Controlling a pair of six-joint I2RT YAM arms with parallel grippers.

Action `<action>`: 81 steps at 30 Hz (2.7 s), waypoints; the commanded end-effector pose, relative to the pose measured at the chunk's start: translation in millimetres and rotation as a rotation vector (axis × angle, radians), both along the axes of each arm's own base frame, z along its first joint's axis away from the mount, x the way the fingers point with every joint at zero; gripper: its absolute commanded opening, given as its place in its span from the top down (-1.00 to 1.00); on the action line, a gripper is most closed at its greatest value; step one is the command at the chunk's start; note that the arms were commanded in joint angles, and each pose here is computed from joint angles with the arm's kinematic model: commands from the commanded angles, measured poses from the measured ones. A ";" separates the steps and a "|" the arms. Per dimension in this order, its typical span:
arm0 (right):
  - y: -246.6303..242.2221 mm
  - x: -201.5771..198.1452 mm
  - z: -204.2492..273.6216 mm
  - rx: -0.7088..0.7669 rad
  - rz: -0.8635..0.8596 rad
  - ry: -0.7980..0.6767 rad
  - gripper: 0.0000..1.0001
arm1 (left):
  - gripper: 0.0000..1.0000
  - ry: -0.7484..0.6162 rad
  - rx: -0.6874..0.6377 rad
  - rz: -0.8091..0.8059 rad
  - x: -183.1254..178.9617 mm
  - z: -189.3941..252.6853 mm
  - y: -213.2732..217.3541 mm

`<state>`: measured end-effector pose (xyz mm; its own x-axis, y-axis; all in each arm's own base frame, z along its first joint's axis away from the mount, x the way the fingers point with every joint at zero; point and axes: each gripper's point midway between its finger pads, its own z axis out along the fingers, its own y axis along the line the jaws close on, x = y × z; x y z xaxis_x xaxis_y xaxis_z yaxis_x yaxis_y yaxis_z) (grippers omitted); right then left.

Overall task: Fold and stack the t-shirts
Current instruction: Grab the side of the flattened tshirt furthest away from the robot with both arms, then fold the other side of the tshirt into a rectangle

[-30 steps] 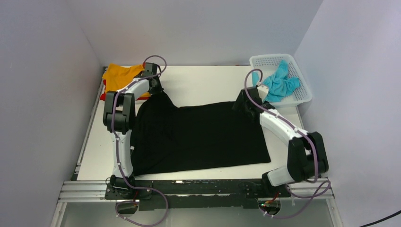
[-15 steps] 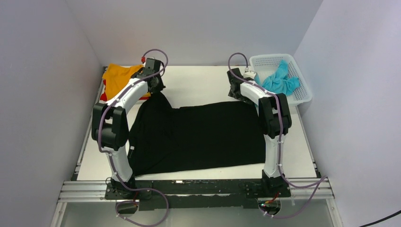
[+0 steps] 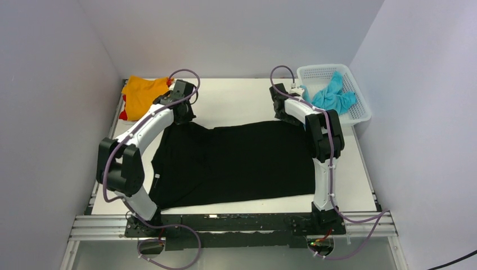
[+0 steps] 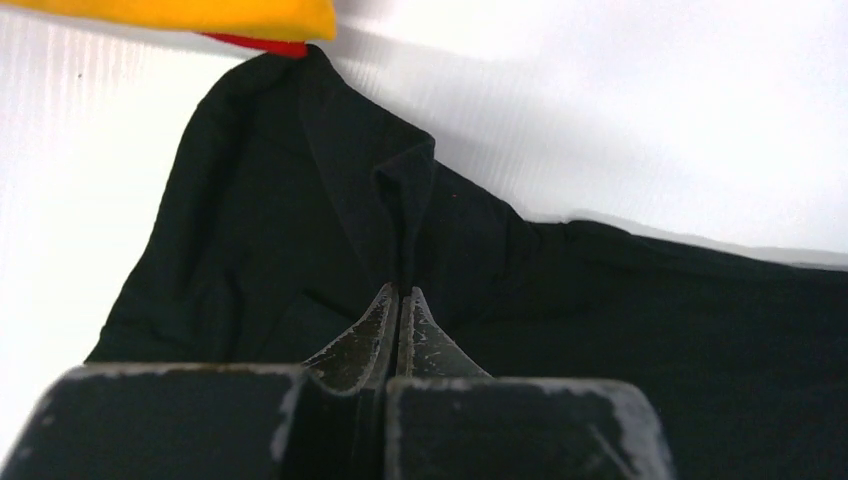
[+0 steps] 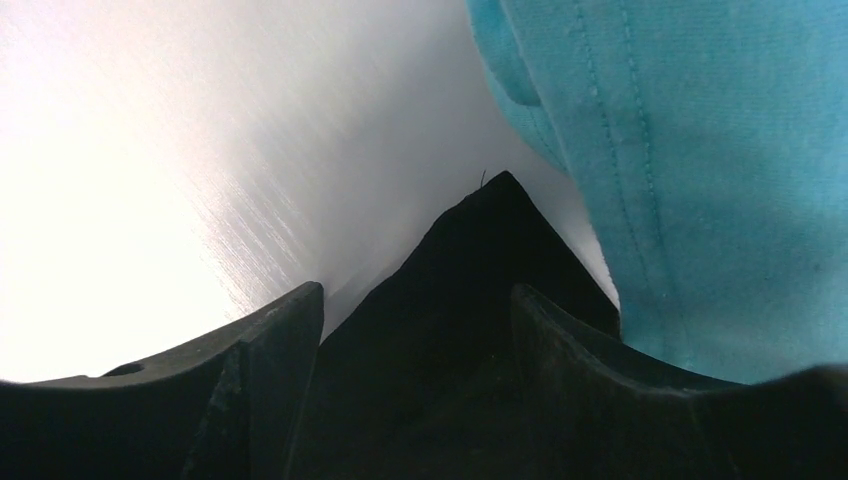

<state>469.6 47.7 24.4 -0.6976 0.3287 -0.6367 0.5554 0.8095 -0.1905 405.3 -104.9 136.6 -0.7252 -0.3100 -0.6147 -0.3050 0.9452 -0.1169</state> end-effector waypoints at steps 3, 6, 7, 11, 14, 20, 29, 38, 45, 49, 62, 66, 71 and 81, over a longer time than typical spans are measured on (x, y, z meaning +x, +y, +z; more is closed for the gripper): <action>-15.7 -20.4 4.5 -0.049 -0.023 0.030 -0.27 | 1.00 -0.056 -0.006 0.059 -21.8 25.7 6.2; -18.7 -25.5 7.5 -0.058 -0.033 0.027 -0.08 | 1.00 -0.051 0.007 0.079 -33.7 24.6 8.8; -19.0 -26.7 7.8 -0.059 -0.032 0.023 -0.03 | 1.00 -0.047 0.010 0.087 -37.9 23.2 9.7; -20.6 -25.3 7.8 -0.063 -0.034 0.000 0.27 | 1.00 -0.043 -0.003 0.106 -50.5 15.9 11.9; -20.4 -20.4 10.9 -0.067 -0.029 -0.014 0.43 | 1.00 -0.036 -0.026 0.107 -58.2 12.2 10.6; -15.2 -10.8 24.5 -0.051 0.025 -0.068 1.00 | 1.00 -0.037 -0.046 0.113 -73.3 13.3 11.3; -7.2 -25.2 59.2 -0.060 0.101 -0.152 1.00 | 1.00 -0.055 -0.101 0.133 -104.5 18.8 13.6; -3.6 -55.2 85.1 -0.107 0.135 -0.162 1.00 | 1.00 -0.057 -0.106 0.210 -147.2 18.3 22.9; -0.7 -69.7 100.0 -0.086 0.168 -0.196 1.00 | 1.00 -0.035 -0.088 0.223 -180.3 22.3 24.4; -2.1 -77.3 105.9 -0.088 0.171 -0.200 1.00 | 1.00 -0.014 -0.087 0.225 -197.3 22.7 26.6; -6.7 -101.4 105.0 -0.091 0.192 -0.194 1.00 | 1.00 0.142 -0.123 0.149 -246.4 -4.3 11.2; -8.7 -107.3 99.4 -0.100 0.189 -0.183 1.00 | 1.00 0.197 -0.121 0.146 -263.2 -19.9 9.6; -7.0 -115.9 85.3 -0.109 0.201 -0.165 1.00 | 1.00 0.261 -0.176 0.103 -275.5 -55.4 -4.1; -17.0 -138.0 61.7 -0.148 0.149 -0.141 0.78 | 0.89 0.267 -0.291 -0.022 -272.5 -76.5 -37.6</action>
<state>329.6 36.1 72.0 -0.7016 0.0960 -0.7061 0.3965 0.8759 -0.2748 126.3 -119.2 53.2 -0.8362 -0.4523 -0.3102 -0.4012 0.8901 -0.2161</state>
